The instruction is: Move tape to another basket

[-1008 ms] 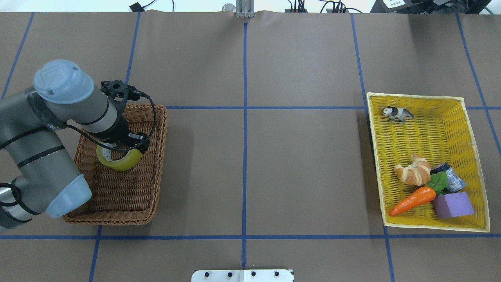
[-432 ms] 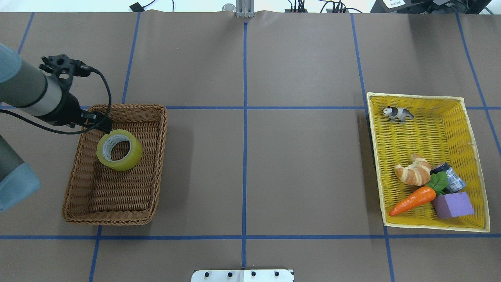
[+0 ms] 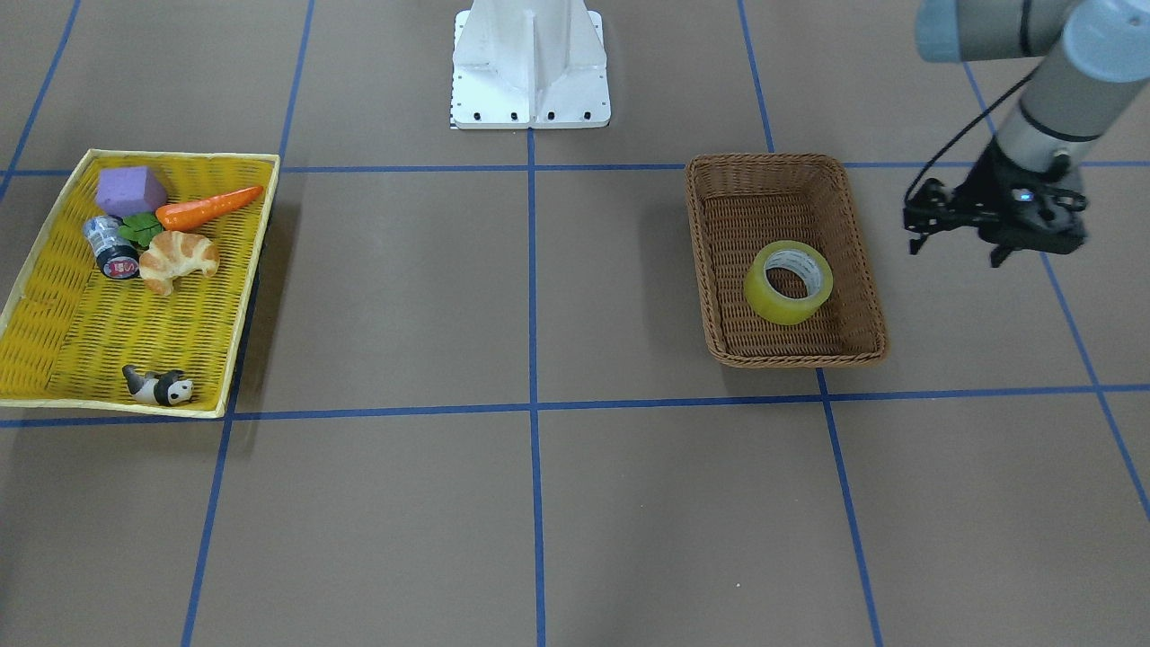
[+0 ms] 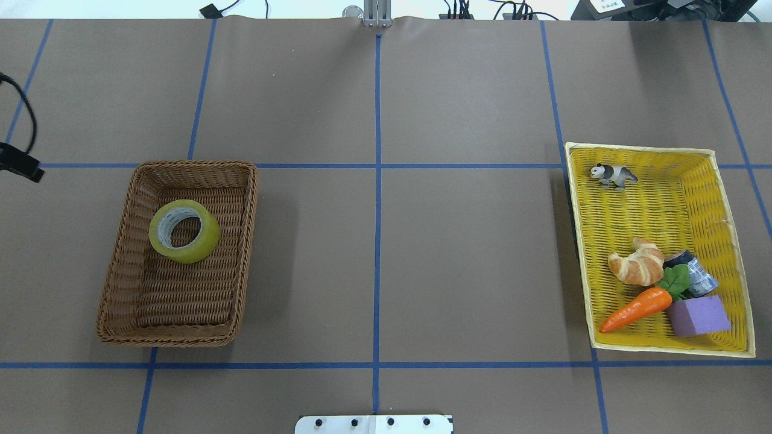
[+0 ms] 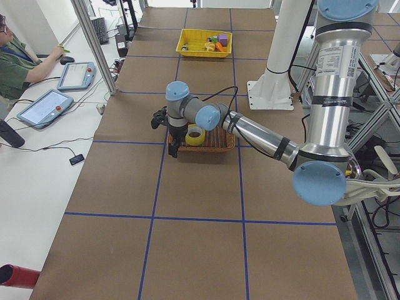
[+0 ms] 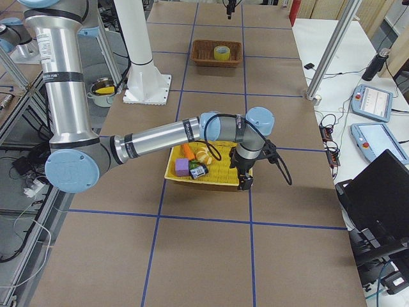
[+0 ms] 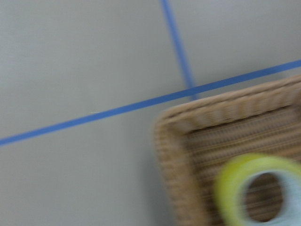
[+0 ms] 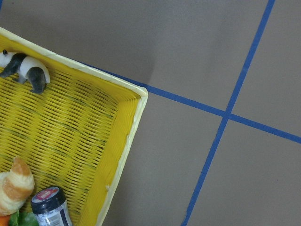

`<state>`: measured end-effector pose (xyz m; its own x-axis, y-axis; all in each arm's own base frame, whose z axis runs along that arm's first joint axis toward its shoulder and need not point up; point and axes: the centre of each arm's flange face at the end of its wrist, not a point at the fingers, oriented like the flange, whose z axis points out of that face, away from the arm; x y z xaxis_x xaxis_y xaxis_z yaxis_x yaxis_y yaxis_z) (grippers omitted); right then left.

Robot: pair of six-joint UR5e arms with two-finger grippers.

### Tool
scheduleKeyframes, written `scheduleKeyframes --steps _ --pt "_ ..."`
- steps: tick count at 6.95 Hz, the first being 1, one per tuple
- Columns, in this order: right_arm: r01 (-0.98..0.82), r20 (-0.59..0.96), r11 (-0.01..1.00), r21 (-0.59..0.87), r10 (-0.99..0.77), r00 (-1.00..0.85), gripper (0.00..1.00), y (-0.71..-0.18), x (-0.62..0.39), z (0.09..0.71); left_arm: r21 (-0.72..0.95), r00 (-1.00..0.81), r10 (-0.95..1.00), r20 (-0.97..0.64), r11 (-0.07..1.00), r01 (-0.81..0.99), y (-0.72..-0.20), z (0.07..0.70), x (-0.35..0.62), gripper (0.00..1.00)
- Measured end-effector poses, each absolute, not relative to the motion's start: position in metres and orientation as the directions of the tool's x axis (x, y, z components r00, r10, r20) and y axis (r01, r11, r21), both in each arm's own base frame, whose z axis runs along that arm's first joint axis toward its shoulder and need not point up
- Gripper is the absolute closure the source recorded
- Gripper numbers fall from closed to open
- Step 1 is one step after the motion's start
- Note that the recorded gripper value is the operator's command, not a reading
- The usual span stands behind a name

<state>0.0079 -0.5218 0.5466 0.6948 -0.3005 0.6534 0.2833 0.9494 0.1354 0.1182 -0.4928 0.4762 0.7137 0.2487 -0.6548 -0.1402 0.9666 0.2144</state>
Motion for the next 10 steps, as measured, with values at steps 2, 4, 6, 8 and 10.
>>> scheduleKeyframes --steps 2,4,6,8,10 --pt "0.264 0.671 0.957 0.121 -0.275 0.688 0.00 -0.515 0.016 0.555 0.126 0.706 0.117 -0.698 0.991 -0.040 -0.482 0.528 0.040 0.01" --pt "0.248 0.709 0.962 0.110 -0.251 0.659 0.00 -0.506 0.017 0.562 0.078 0.716 0.021 -0.698 0.996 0.047 -0.472 0.559 -0.013 0.01" --pt "0.246 0.714 0.964 0.105 -0.245 0.656 0.00 -0.504 0.018 0.564 0.031 0.723 -0.017 -0.690 0.998 0.053 -0.467 0.594 -0.027 0.01" --pt "0.246 0.711 0.965 0.092 -0.236 0.662 0.00 -0.502 0.020 0.571 -0.033 0.728 -0.066 -0.682 0.998 0.060 -0.447 0.626 -0.034 0.01" --pt "0.241 0.711 0.967 0.082 -0.226 0.666 0.00 -0.501 0.021 0.574 -0.054 0.724 -0.093 -0.683 0.996 0.077 -0.439 0.635 -0.042 0.01"
